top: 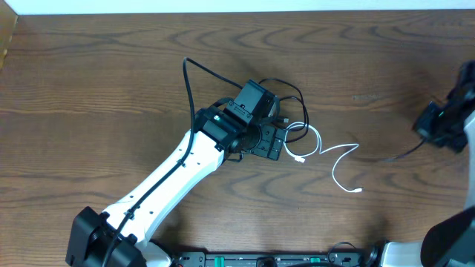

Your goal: Untangle cables

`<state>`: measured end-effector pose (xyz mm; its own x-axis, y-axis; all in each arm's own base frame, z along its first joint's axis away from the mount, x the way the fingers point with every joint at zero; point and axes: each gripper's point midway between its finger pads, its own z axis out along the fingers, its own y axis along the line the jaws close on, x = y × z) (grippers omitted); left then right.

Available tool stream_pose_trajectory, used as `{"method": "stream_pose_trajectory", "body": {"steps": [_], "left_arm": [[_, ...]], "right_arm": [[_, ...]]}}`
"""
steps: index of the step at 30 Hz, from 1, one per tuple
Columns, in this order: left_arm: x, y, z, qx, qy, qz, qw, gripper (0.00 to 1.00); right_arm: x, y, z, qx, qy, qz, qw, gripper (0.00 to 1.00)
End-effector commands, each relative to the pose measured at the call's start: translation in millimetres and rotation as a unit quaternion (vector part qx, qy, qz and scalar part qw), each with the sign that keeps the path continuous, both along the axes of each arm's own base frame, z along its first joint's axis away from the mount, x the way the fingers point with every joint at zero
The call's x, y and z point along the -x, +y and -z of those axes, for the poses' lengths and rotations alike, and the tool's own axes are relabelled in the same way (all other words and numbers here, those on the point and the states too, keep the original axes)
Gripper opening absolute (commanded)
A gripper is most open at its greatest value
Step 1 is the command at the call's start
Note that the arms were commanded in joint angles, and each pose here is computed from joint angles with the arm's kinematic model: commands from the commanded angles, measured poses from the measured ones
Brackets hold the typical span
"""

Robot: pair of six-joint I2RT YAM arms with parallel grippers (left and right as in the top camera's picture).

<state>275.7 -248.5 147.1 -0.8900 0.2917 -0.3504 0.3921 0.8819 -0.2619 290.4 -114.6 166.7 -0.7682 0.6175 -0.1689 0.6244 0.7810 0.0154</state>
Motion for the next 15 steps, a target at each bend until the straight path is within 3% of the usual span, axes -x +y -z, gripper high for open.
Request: {"method": "stream_pose_trajectory", "body": {"steps": [1, 10, 12, 15], "left_arm": [[0, 2, 5, -0.008, 0.003, -0.004, 1.000, 0.91], [0, 2, 5, -0.008, 0.004, -0.004, 1.000, 0.91], [0, 2, 5, -0.008, 0.004, -0.004, 1.000, 0.91], [0, 2, 5, -0.008, 0.003, -0.004, 1.000, 0.91]], "right_arm": [[-1, -16, -42, 0.057, -0.015, -0.026, 0.998, 0.01], [2, -33, -65, 0.112, -0.011, -0.037, 0.993, 0.01], [-3, -20, -62, 0.079, -0.025, -0.049, 0.995, 0.01], [-11, 31, -60, -0.044, -0.061, -0.169, 0.983, 0.02]]}}
